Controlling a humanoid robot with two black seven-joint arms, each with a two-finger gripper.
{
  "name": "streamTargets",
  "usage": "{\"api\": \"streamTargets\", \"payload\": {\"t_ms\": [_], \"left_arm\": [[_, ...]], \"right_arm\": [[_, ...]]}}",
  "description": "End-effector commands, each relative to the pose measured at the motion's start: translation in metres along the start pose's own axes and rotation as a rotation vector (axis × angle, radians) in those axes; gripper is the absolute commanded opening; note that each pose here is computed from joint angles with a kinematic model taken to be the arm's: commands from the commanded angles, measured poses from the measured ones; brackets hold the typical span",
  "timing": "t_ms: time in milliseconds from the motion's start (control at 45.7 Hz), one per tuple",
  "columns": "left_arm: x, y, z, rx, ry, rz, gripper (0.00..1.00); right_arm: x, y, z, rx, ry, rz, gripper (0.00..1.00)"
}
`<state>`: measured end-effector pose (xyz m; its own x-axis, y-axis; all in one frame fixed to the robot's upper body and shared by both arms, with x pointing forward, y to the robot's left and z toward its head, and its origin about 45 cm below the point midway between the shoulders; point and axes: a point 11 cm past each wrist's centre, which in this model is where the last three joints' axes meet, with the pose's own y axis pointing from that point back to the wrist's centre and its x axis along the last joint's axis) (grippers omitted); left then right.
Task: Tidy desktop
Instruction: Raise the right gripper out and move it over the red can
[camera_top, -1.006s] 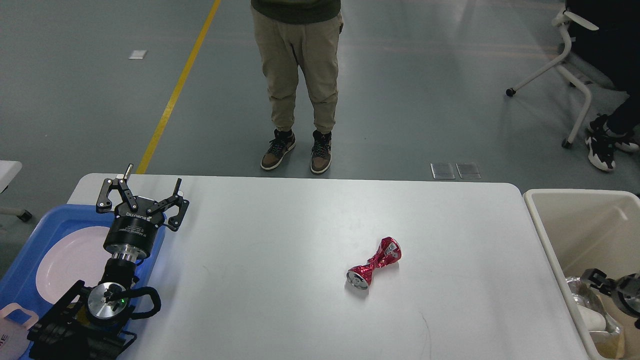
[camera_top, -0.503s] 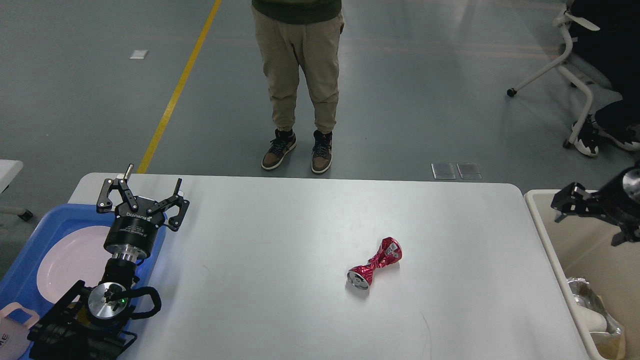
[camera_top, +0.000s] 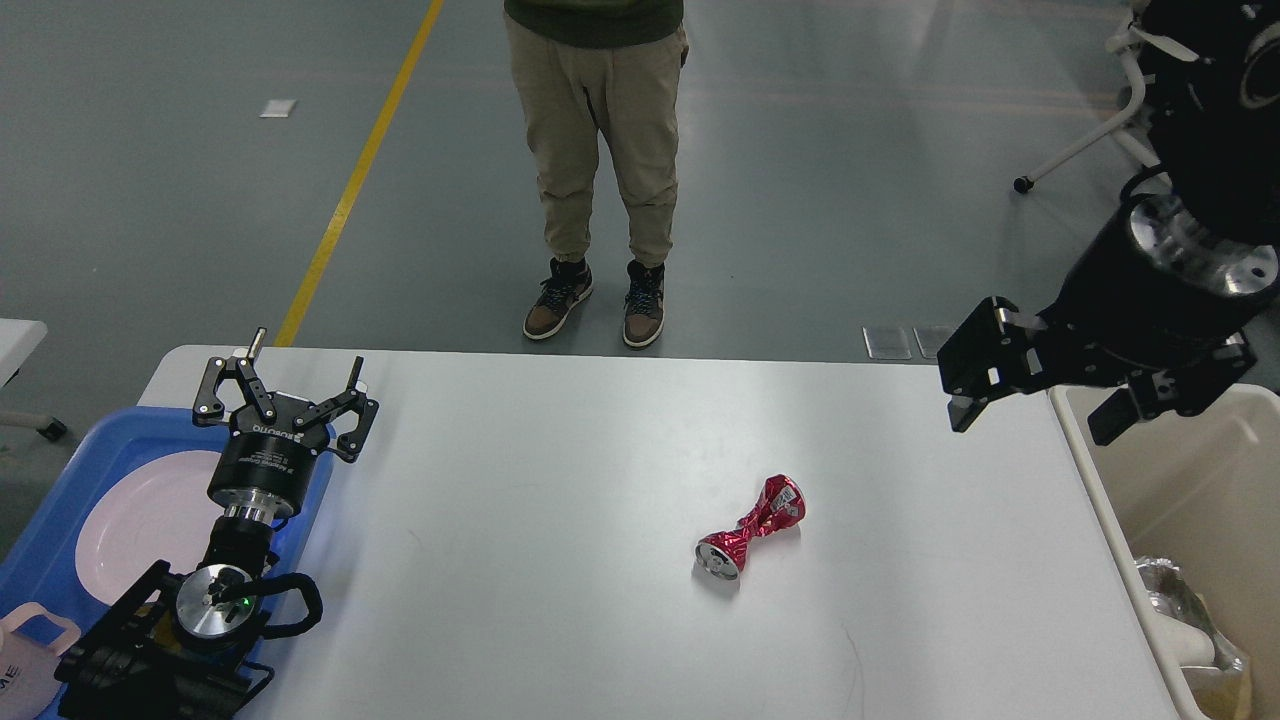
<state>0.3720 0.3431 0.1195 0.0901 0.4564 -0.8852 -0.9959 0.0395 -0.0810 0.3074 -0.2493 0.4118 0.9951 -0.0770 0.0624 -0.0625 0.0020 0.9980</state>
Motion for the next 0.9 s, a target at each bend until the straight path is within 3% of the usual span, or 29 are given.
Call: {"api": "streamTargets", "payload": {"t_ms": [0, 547, 678, 875], "left_arm": [[0.000, 0.000, 0.001, 0.000, -0.002, 0.001, 0.96], [0.000, 0.000, 0.000, 0.002, 0.000, -0.001, 0.96], [0.000, 0.000, 0.000, 0.002, 0.000, -0.001, 0.96], [0.000, 0.000, 0.000, 0.002, 0.000, -0.001, 0.96]], "right_arm": [[-0.011, 0.013, -0.021, 0.052, 0.028, 0.016, 1.00], [-0.002, 0.006, -0.025, 0.075, 0.002, 0.067, 1.00], [0.006, -0.011, -0.028, 0.087, -0.007, 0.086, 1.00], [0.039, -0.081, -0.029, 0.118, -0.077, 0.170, 1.00]]}}
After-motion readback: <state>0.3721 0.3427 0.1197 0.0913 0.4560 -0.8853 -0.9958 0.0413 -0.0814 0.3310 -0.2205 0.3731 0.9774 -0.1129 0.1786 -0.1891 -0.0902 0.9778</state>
